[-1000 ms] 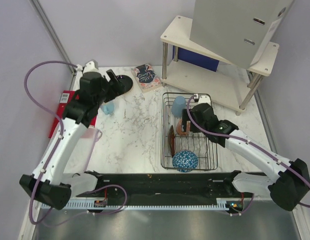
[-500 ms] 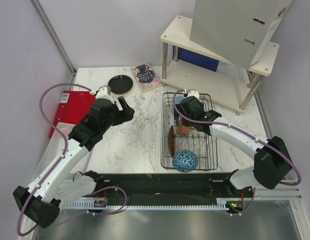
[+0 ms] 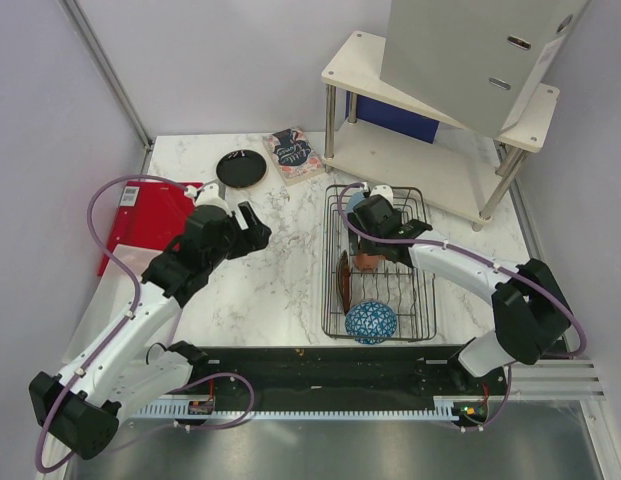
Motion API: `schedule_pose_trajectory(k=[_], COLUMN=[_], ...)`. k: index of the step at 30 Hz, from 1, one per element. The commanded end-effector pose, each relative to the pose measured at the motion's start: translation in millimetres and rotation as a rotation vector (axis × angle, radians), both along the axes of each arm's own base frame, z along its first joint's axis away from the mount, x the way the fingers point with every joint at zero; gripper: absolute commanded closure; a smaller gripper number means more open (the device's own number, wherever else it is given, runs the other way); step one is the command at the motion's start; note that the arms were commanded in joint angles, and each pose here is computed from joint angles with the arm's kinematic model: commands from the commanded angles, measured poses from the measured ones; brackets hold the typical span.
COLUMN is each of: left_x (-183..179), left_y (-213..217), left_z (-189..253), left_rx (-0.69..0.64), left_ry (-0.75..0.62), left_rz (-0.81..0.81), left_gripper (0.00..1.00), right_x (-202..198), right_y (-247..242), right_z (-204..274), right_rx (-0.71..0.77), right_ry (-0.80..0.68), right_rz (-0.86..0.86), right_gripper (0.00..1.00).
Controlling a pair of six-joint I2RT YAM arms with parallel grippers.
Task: Unload the mixed dishes from the dish rack
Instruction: Pick up the cup from the dish rack.
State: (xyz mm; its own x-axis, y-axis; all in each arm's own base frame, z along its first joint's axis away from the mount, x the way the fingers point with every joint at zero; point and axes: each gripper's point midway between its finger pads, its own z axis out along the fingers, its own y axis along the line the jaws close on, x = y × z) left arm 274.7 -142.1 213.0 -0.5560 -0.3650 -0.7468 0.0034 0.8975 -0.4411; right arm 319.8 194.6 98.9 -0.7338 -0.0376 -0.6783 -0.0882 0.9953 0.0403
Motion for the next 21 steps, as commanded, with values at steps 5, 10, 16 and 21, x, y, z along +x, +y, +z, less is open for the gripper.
schedule_pose_trajectory(k=[5,10,16,21], left_x=[5,5,5,3], left_y=[-7,-7,-9,-8], left_z=[8,7,3,1], left_rx=[-0.053,-0.054,-0.059,-0.058], left_ry=[-0.030,-0.028,-0.019,-0.016], left_rz=[0.003,0.003,-0.003,-0.003], left_gripper=[0.13,0.13,0.14,0.14], right_x=[7,9,2,-3], right_y=[-7,-8,-7,-9], right_z=[-2,21,6,-7], right_rx=[-0.040,-0.025,-0.051,-0.067], right_ry=[-0.032,-0.086,-0.032,0.003], right_rz=[-0.027,-0.014,0.019,0.022], right_gripper=[0.20,0.19,0.20,0.19])
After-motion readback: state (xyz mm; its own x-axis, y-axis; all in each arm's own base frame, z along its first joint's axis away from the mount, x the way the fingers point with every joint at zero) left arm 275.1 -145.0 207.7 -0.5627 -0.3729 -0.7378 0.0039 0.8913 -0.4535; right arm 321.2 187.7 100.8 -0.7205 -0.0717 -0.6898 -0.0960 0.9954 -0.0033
